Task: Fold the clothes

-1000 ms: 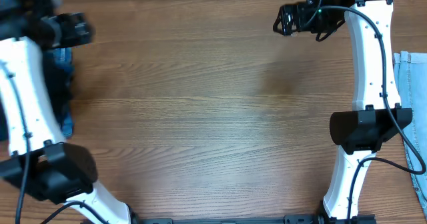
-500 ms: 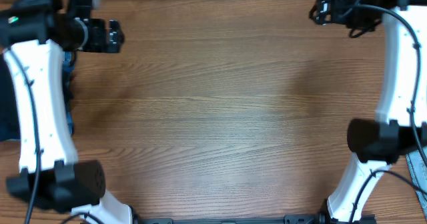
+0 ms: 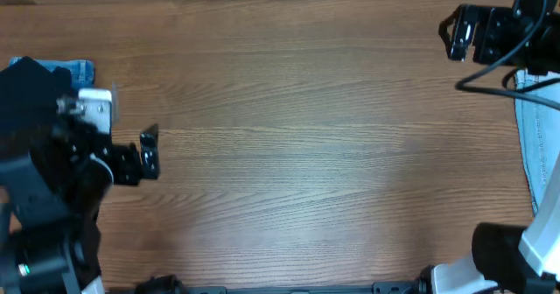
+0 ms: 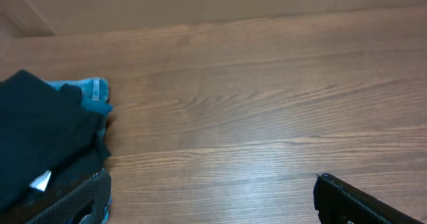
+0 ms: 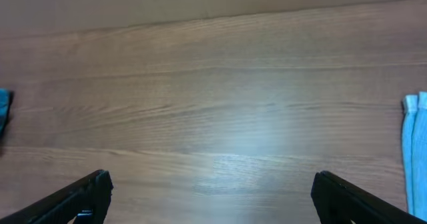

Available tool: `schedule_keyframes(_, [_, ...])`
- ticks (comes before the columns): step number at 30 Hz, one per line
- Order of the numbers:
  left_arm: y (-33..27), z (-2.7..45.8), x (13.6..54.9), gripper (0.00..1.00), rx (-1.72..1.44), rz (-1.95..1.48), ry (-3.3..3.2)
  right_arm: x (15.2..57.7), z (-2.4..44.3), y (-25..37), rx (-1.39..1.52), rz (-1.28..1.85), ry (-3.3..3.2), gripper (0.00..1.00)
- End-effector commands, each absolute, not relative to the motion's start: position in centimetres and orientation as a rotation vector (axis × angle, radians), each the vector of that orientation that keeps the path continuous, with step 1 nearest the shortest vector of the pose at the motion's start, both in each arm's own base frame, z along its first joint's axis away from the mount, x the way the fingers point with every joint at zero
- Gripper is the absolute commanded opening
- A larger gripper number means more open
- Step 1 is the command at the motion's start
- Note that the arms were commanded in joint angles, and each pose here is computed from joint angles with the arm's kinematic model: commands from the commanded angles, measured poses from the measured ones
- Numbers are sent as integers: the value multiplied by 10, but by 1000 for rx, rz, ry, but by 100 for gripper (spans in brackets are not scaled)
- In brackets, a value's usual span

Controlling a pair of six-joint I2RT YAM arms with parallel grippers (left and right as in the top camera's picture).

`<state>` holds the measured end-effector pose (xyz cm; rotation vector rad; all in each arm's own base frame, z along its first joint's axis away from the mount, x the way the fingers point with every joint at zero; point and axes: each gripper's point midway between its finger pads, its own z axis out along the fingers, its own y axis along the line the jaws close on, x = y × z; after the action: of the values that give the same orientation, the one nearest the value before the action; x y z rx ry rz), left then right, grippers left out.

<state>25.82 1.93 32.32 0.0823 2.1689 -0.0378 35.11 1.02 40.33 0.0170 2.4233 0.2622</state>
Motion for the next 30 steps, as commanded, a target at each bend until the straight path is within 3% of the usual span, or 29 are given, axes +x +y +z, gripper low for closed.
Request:
schedule_keyframes(1, [28, 308, 249, 100, -42, -17, 2191, 325, 392, 12, -2, 252, 2444, 100])
schedule_keyframes(8, [33, 307, 250, 100, -62, 3, 2198, 255, 294, 16, -12, 220, 2393, 100])
schedule_keyframes(14, [33, 299, 253, 100, -67, -4, 2229, 246, 204, 5, 33, 151, 2511, 100])
schedule_keyframes(24, [35, 294, 257, 100, -71, -10, 2254, 261, 144, -7, 81, 97, 2766, 100])
schedule_keyframes(30, [35, 292, 258, 100, -72, -12, 2261, 252, 186, -7, 65, 79, 2590, 100])
